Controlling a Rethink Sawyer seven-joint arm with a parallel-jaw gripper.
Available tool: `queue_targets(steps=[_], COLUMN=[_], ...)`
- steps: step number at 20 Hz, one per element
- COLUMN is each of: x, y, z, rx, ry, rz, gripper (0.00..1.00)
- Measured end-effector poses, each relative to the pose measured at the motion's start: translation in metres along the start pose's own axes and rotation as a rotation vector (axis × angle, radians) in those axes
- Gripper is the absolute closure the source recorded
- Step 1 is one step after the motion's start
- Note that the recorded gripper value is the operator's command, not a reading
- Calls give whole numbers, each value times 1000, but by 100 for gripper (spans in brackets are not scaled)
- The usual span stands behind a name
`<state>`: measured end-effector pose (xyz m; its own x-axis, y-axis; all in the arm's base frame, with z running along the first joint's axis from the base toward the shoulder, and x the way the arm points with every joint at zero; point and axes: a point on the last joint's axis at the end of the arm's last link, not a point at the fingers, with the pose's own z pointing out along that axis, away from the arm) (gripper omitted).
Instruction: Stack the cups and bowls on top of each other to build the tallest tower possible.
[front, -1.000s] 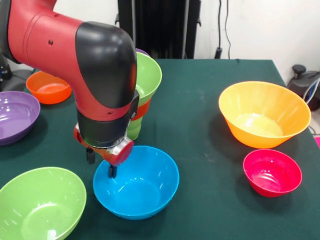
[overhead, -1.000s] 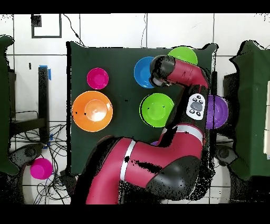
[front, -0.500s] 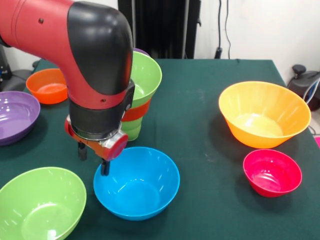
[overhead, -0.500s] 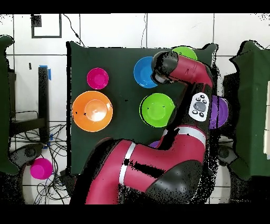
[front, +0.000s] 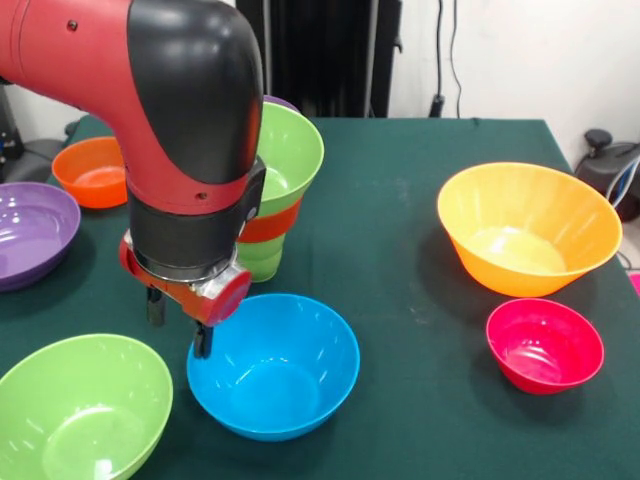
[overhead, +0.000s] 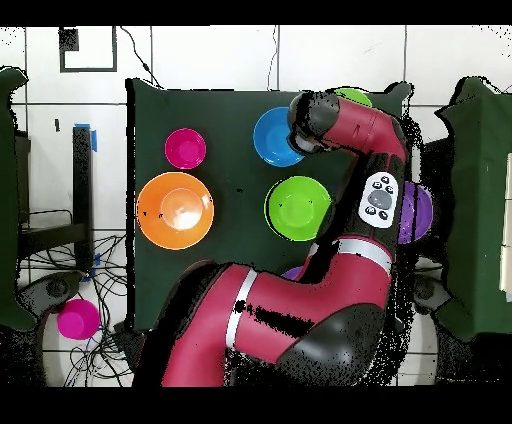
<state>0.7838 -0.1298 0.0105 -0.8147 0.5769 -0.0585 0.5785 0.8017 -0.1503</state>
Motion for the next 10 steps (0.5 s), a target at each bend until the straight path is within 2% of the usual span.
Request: queue_targets(steps=[4, 10], x=[3, 21], y=[3, 5], z=[12, 50], rx=[2, 12], ry=[8, 56], rz=[-5, -14], gripper=[0, 0])
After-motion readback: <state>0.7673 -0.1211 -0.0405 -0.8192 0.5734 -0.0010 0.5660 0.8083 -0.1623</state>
